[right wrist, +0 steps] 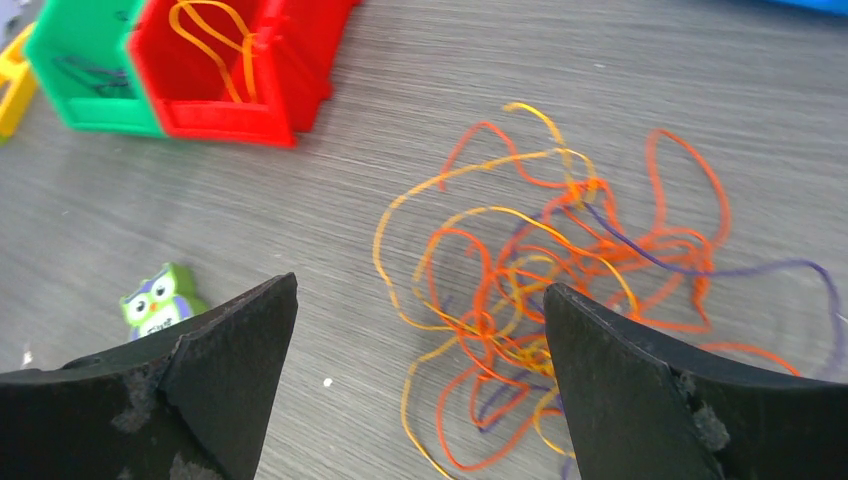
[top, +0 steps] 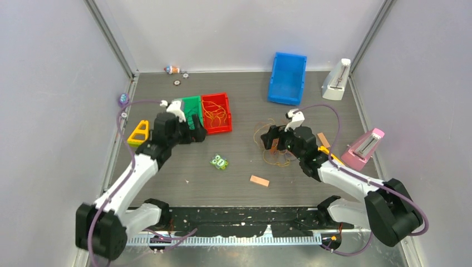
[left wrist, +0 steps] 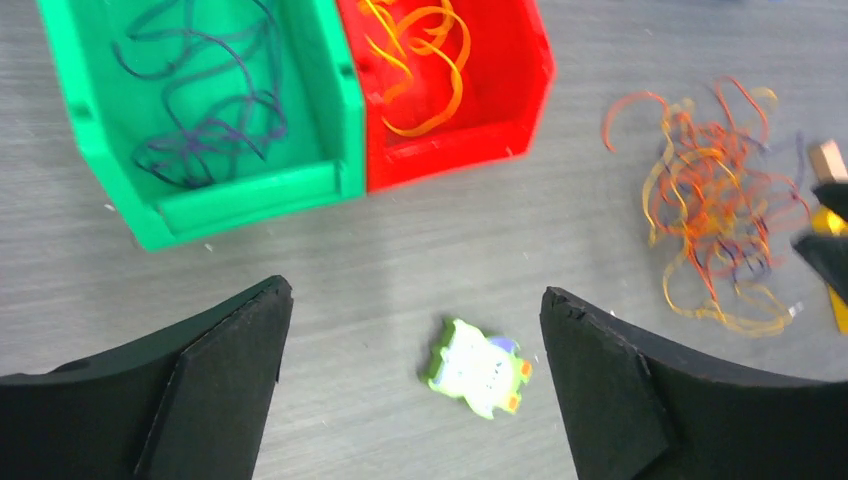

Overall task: Untangle the cables
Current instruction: Place the cable in the bin, then untie the cable.

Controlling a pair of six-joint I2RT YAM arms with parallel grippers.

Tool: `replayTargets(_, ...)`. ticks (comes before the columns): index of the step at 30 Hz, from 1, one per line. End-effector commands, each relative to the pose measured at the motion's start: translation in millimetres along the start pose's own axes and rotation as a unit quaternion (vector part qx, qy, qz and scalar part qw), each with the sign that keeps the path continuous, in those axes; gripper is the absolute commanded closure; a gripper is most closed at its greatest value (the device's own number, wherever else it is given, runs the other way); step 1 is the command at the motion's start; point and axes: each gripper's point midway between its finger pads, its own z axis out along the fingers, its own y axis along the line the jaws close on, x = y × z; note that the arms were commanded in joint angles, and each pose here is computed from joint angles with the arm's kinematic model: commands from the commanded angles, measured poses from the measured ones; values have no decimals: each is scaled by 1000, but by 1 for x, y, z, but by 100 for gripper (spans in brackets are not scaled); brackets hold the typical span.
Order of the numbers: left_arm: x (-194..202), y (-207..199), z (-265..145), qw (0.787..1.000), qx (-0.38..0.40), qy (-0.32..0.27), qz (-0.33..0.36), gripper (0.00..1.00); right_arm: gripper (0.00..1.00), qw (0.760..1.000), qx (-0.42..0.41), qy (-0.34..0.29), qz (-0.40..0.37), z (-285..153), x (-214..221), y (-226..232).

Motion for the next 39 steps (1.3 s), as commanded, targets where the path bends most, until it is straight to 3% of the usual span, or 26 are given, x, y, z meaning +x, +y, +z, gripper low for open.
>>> replayTargets(1, 4, -26, -23, 994, 63, -89, 25, 2, 2, 994, 107, -9, 19, -19, 1, -38)
replayTargets(4, 33, -38, -29, 990, 88, -95, 54, 0, 2, 987, 156, 16, 42, -29, 19, -57)
replayTargets(8, 50, -44, -25, 981, 112, -131, 90, 0, 3, 983, 158, 72, 62, -25, 42, -58)
replayTargets(13, 55, -60, -17, 973, 152, -131, 114, 0, 0, 985, 37, 156, 68, -3, 74, -14)
replayTargets(17, 50, -83, -8, 968, 181, -125, 123, 2, 4, 980, -49, 182, 59, 10, 85, 26)
replayTargets(20, 44, -99, -1, 966, 191, -116, 129, 3, 4, 979, -103, 171, 33, 12, 75, 53)
replayTargets(23, 32, -116, 2, 965, 201, -115, 126, 4, 4, 984, -108, 141, 3, 9, 53, 56)
replayTargets(29, 23, -140, 19, 964, 217, -96, 120, 5, 5, 998, -34, 42, -22, 1, 36, 22)
replayTargets(34, 49, -140, 35, 959, 232, -90, 137, 7, 7, 999, 20, 20, -27, 0, 26, 3)
replayTargets(39, 46, -147, 31, 954, 239, -95, 155, 7, 16, 999, 25, 19, -30, -1, 21, 2)
